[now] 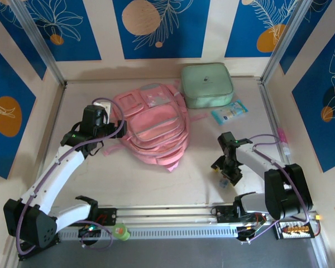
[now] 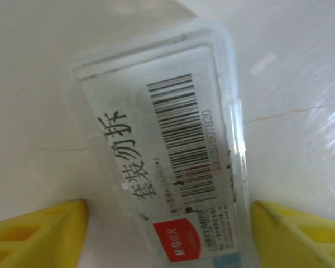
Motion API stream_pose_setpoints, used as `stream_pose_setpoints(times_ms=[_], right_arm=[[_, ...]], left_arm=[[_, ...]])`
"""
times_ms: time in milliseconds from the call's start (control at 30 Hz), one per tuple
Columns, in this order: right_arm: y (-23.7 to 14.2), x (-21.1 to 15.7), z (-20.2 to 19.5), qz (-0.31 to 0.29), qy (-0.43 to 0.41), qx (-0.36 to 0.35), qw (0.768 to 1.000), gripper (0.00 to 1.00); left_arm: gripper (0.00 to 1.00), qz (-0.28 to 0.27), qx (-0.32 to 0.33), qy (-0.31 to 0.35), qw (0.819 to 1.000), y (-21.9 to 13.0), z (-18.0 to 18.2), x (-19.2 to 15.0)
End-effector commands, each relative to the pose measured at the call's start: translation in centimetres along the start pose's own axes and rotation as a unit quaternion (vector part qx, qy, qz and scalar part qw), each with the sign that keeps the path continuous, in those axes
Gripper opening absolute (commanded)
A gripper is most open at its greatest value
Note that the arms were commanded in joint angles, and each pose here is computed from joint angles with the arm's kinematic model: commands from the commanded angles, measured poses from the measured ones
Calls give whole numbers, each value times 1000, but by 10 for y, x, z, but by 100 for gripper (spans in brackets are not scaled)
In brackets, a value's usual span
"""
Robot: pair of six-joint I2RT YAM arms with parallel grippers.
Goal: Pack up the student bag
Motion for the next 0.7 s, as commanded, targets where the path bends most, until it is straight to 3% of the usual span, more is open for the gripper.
stream_pose_setpoints(times_ms=[0,233,467,567,667], right_arm=[[3,-6,4,16,-8,5,1000,67],[5,-3,11,14,-10,23,1000,44],[-16,11,29,-32,-35,73,996,40],[-28,17,42,-51,-43,117,991,39],[-37,22,55,-70,-48,160,983,39]], left_arm=[[100,6,-2,0,1000,2,2,-2],[99,20,-10,14,1000,4,-1,-4],[100,63,-116,52,990,10,-34,-13],[100,82,-155,99,980,11,-57,-20],[100,115,-193,176,958,12,-87,-34]])
Point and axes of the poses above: each hand's point on the last joint's axis, 136 mm out from that joint toward the fingers, its own y axis out along the fingers, its own z axis along the line the jaws close on, x = y × z, the point moved 5 cm from there along -y, back along the fingers, and after that the axes turned 11 degrees about -y, right-handed, at the moved point
